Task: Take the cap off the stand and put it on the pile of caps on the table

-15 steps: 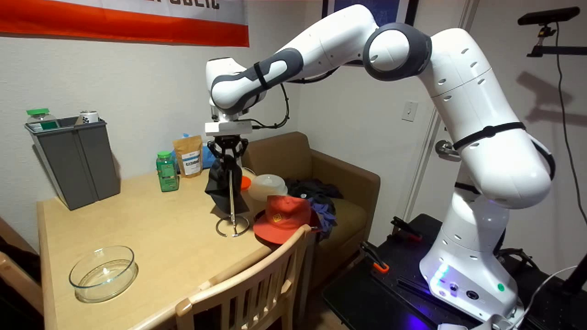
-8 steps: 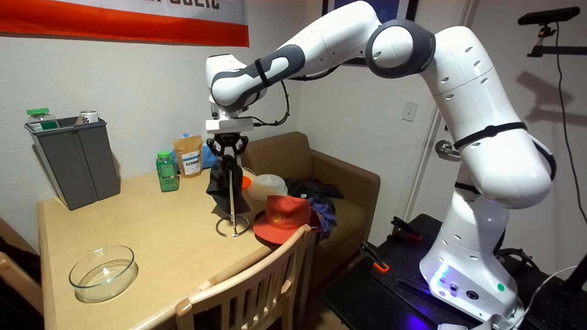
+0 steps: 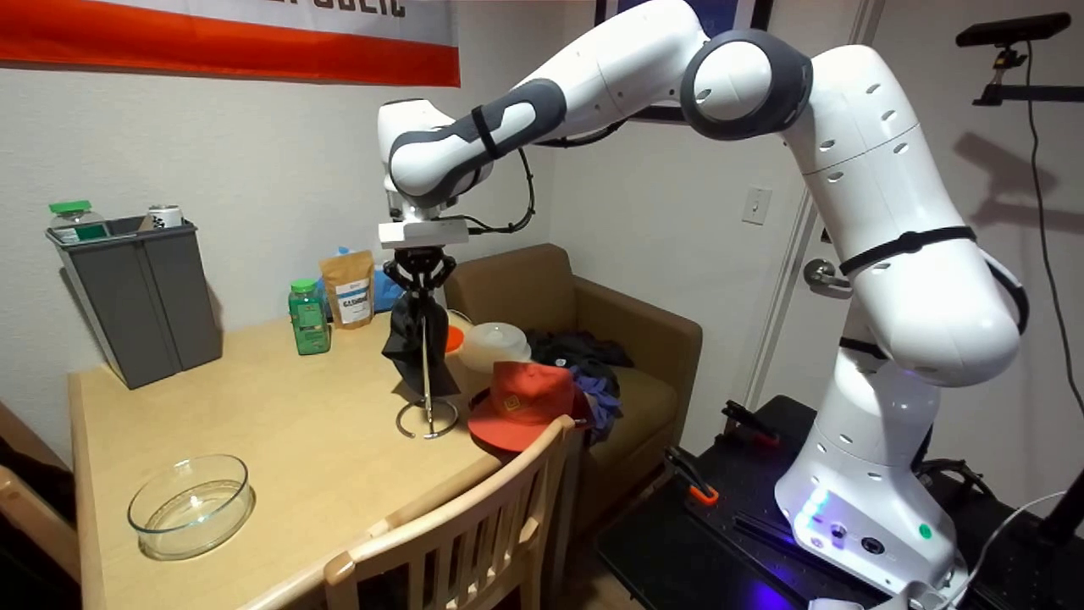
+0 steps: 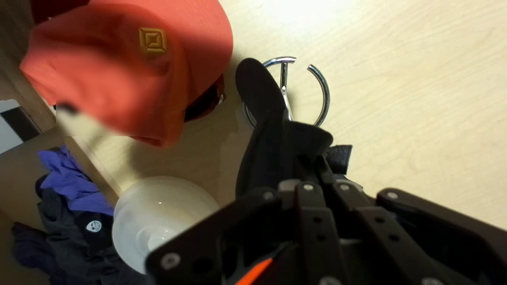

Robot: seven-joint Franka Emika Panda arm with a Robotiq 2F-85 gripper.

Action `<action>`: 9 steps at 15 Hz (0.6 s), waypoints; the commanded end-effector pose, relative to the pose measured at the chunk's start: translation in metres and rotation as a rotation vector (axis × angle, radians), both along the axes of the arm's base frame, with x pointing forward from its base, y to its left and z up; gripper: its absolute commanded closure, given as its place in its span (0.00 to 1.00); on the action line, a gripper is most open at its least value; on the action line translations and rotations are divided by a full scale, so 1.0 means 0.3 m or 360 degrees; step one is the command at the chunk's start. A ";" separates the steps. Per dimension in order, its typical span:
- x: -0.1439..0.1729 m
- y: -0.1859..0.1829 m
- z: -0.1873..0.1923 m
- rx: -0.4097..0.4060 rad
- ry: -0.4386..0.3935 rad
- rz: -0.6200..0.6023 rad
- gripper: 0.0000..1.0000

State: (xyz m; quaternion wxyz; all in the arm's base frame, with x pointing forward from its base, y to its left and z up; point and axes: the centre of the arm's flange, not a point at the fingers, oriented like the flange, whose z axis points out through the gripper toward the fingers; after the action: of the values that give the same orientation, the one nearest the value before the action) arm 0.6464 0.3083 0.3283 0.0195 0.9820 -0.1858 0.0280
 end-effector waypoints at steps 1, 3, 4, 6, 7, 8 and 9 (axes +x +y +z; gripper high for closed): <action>-0.054 -0.026 0.036 -0.0007 -0.0014 0.0043 0.99; -0.063 -0.035 0.050 -0.0008 -0.0022 0.0038 0.99; -0.072 -0.042 0.066 -0.0009 -0.0029 0.0035 0.99; -0.095 -0.054 0.113 -0.0004 -0.0045 0.0032 0.99; -0.112 -0.060 0.144 -0.0006 -0.0055 0.0037 0.99; -0.125 -0.064 0.170 -0.0006 -0.0064 0.0039 0.99; -0.138 -0.069 0.202 -0.0005 -0.0077 0.0044 0.99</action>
State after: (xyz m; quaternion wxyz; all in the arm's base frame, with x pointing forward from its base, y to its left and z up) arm 0.6350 0.3033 0.3574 0.0145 0.9818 -0.1853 0.0383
